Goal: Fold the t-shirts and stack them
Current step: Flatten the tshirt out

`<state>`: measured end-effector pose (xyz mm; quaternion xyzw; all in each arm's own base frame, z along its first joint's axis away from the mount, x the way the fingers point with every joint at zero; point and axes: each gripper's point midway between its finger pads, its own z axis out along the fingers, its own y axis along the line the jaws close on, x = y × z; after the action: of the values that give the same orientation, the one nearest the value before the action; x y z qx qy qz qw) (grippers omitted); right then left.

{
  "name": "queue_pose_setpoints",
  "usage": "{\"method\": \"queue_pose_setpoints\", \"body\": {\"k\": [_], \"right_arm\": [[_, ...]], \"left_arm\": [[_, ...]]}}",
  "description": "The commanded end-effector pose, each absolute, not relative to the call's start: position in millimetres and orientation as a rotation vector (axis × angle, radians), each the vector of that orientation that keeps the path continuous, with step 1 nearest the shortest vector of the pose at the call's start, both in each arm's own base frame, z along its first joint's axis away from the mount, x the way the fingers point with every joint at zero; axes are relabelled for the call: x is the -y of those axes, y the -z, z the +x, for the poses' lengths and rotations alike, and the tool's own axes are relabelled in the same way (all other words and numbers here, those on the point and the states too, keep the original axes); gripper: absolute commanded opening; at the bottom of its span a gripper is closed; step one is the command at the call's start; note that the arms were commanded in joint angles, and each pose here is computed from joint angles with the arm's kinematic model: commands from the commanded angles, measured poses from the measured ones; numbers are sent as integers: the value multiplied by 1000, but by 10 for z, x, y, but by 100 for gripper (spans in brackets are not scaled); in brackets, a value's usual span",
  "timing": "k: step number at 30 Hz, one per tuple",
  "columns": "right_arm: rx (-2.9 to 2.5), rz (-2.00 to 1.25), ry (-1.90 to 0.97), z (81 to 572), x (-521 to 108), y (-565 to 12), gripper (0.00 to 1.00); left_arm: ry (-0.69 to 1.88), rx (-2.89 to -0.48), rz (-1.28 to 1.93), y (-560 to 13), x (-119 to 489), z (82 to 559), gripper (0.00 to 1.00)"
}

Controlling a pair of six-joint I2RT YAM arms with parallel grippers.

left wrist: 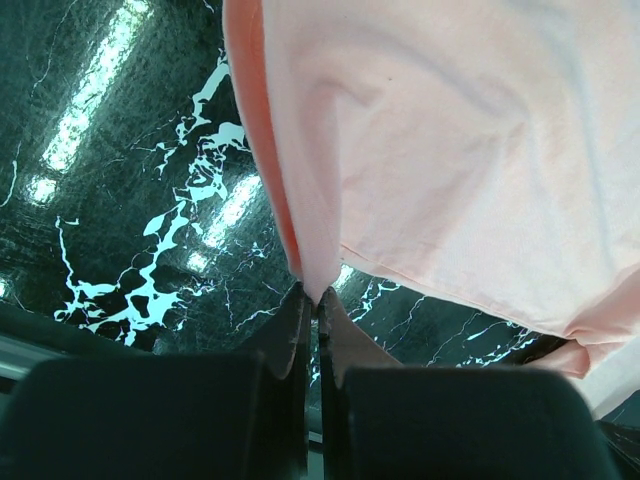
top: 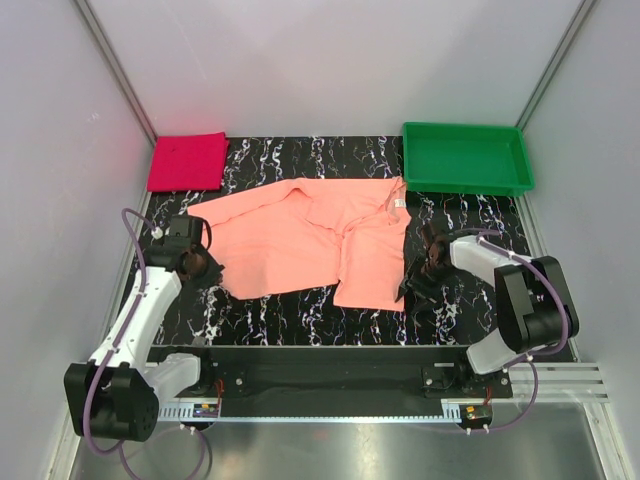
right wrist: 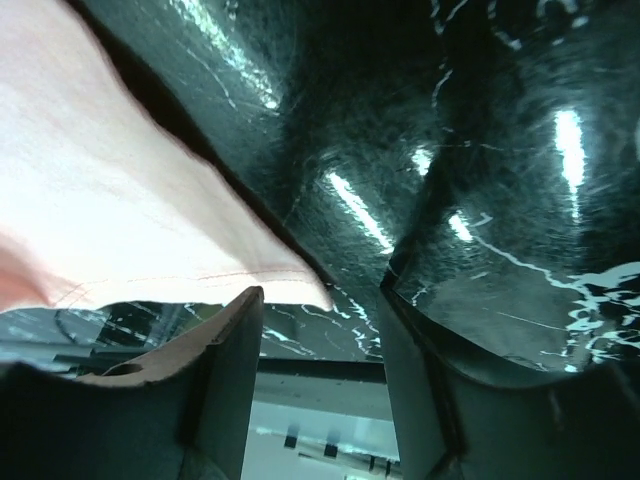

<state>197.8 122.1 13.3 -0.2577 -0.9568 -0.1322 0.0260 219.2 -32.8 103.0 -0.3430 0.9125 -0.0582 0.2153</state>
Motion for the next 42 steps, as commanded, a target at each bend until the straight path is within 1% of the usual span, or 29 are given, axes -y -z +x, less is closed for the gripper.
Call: {"method": "queue_pose_setpoints", "body": {"k": [1,6,12,13,16,17,20,23,24,25,26,28,31,34,37,38,41,42], "right_arm": [[2950,-835,447,2072,-1274,-77,56],[2955,-858,436,2103,-1265,-20,55],[2943,-874,407,2134,-1261,91,45],[2940,-877,401,2141,-1257,116,42],[2938,-884,376,2154,-1244,170,40],[2936,-881,373,2159,-1245,181,36],[2935,-876,351,2170,-1231,211,32],[2957,-860,336,2196,-1226,192,19],[2963,-857,335,2219,-1225,163,9],[2968,-850,339,2233,-1232,144,4],[2979,-843,339,2254,-1227,122,0],[3016,-824,334,2314,-1206,13,0],[3114,-793,395,2458,-1207,-282,0],[3263,-732,523,2694,-1241,-735,0],[3397,-647,691,2962,-1333,-1278,0],[3456,-616,768,3112,-1367,-1539,0],[3556,-576,940,3341,-1447,-2044,0],[3621,-582,1014,3495,-1462,-2353,0]], "left_arm": [[200,-2503,-924,-1124,351,2244,0],[206,-2496,-926,-1117,356,2256,0],[208,-2497,-930,-1109,360,2260,0],[210,-2494,-931,-1117,360,2264,0],[209,-2491,-933,-1130,358,2268,0],[210,-2489,-930,-1139,358,2271,0],[209,-2484,-929,-1154,353,2282,0],[204,-2484,-926,-1155,347,2285,0],[204,-2484,-926,-1151,347,2285,0],[204,-2484,-926,-1153,348,2289,0],[203,-2486,-924,-1152,347,2285,0],[200,-2482,-920,-1169,341,2291,0],[182,-2464,-908,-1253,307,2310,0],[168,-2429,-877,-1430,266,2356,0],[150,-2377,-852,-1671,214,2434,0],[153,-2359,-843,-1740,207,2467,0],[168,-2285,-797,-2078,190,2615,0],[155,-2276,-776,-2147,171,2662,0]]}}
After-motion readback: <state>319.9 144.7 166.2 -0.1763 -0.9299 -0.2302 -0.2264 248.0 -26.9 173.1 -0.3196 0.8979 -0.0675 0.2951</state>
